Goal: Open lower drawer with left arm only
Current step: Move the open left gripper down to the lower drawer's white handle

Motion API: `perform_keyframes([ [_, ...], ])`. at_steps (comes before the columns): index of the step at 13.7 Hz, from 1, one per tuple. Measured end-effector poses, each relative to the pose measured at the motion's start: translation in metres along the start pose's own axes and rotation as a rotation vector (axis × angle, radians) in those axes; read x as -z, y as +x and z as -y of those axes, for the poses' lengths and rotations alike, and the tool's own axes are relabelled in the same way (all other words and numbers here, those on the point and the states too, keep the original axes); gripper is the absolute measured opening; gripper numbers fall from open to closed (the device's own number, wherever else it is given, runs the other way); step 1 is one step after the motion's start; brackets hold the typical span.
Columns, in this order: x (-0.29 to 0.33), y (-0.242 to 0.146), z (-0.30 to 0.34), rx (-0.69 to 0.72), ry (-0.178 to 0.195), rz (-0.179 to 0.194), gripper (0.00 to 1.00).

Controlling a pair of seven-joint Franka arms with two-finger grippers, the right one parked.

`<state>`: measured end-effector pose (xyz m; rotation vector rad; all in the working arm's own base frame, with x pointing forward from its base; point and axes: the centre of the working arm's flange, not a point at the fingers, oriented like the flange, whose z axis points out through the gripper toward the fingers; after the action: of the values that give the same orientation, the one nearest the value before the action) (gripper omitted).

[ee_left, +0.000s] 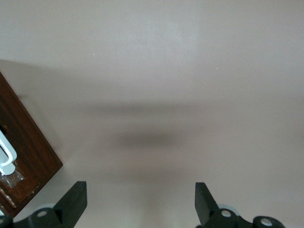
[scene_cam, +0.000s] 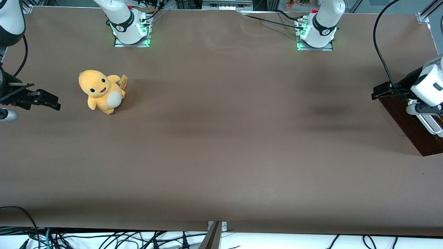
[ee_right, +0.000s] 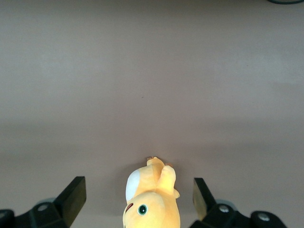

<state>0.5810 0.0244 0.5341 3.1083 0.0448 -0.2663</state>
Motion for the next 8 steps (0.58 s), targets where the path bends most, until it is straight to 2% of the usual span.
perform_keyframes([
  [2, -0.028, 0.014, 0.002, 0.001, 0.014, 0.053, 1.0],
  [3, -0.044, 0.02, 0.005, 0.003, 0.054, 0.091, 1.0],
  [5, -0.078, 0.03, 0.01, 0.04, 0.172, 0.177, 1.0],
  [8, -0.131, 0.047, 0.001, 0.129, 0.347, 0.258, 1.0],
])
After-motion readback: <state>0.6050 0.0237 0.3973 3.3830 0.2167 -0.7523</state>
